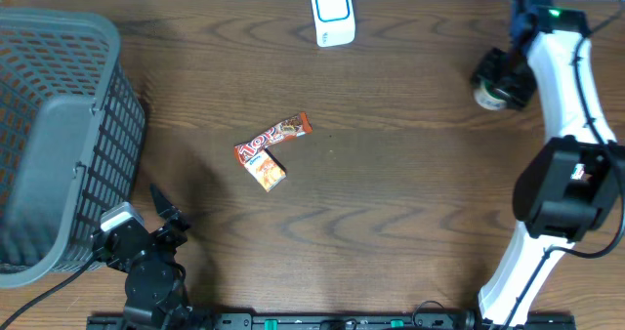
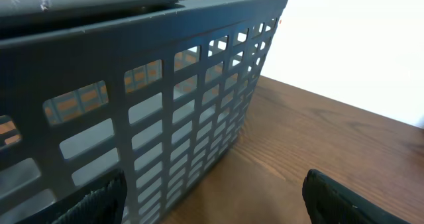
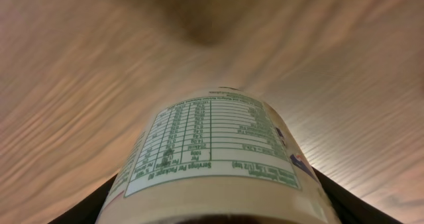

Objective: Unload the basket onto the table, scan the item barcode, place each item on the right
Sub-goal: 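Carry the bottle right and set it beside the Panadol box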

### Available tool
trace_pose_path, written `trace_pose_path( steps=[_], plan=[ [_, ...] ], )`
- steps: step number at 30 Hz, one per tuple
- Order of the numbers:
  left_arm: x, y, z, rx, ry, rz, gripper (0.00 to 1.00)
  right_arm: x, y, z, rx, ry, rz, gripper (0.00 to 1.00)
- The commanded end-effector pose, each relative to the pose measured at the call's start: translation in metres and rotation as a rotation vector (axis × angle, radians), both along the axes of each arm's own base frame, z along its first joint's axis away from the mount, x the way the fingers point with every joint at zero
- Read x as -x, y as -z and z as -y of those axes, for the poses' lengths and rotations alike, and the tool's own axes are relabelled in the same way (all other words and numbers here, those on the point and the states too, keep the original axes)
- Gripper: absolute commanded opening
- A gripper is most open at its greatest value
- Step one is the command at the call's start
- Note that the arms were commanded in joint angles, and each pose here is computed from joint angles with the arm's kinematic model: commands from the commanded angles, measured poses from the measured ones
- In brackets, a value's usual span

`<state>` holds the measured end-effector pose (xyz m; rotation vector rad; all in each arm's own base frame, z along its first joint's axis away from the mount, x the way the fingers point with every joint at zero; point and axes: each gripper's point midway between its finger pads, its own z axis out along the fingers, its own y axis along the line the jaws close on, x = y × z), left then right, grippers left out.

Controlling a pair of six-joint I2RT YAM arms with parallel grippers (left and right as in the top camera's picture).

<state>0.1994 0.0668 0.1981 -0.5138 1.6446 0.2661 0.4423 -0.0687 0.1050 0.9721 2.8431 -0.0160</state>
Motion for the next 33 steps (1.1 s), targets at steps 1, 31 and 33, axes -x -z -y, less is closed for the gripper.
trace_pose_path(
  steps=[1,31,33],
  plan=[
    [0.001,-0.002,-0.002,0.003,-0.015,0.007,0.85,0.008,0.012,0.026,-0.011,0.045,-0.014,0.47],
    [0.001,-0.002,-0.002,0.003,-0.015,0.007,0.85,0.084,0.069,0.186,-0.019,0.409,-0.010,0.60],
    [0.001,-0.002,-0.002,0.003,-0.015,0.007,0.85,0.079,0.069,0.180,-0.046,0.398,0.008,0.61]
  ],
)
